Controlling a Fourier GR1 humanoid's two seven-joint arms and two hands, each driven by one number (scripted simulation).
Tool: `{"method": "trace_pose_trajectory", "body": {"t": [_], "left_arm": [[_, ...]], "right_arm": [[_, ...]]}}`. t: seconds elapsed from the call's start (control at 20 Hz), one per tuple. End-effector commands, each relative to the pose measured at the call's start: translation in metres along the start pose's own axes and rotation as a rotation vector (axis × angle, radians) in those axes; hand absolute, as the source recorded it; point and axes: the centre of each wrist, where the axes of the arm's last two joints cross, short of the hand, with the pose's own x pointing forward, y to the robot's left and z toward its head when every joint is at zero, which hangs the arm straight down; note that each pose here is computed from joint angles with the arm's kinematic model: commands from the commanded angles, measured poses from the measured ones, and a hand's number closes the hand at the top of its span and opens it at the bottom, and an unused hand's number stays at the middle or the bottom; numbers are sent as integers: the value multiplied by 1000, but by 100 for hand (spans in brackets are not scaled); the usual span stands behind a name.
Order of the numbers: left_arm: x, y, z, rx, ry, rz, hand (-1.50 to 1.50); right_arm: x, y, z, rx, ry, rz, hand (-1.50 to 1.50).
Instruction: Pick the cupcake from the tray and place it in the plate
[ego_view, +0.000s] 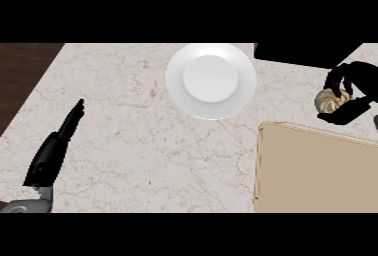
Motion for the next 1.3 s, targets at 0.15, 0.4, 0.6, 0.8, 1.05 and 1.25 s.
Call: {"method": "trace_pose_trajectory", "body": {"t": [0.15, 0.4, 0.6, 0.8, 1.05, 1.25], "left_arm": [[-4, -1, -1, 4, 30, 0, 0], [-11, 1, 2, 27, 44, -1, 0], [-12, 11, 4, 44, 57, 5, 0], [-17, 8, 12, 49, 71, -1, 0], [-9, 20, 15, 69, 83, -32, 0], [-28, 18, 32, 83, 93, -27, 0]], "right_arm": [[7, -36, -23, -248, -124, 32, 150], [19, -50, -36, -426, -330, -38, 150], [38, -69, -48, -422, -557, -113, 150], [69, -72, -69, -333, -673, -172, 150], [114, -70, -90, -264, -761, -194, 150], [166, -44, -108, -216, -788, -236, 150]]}}
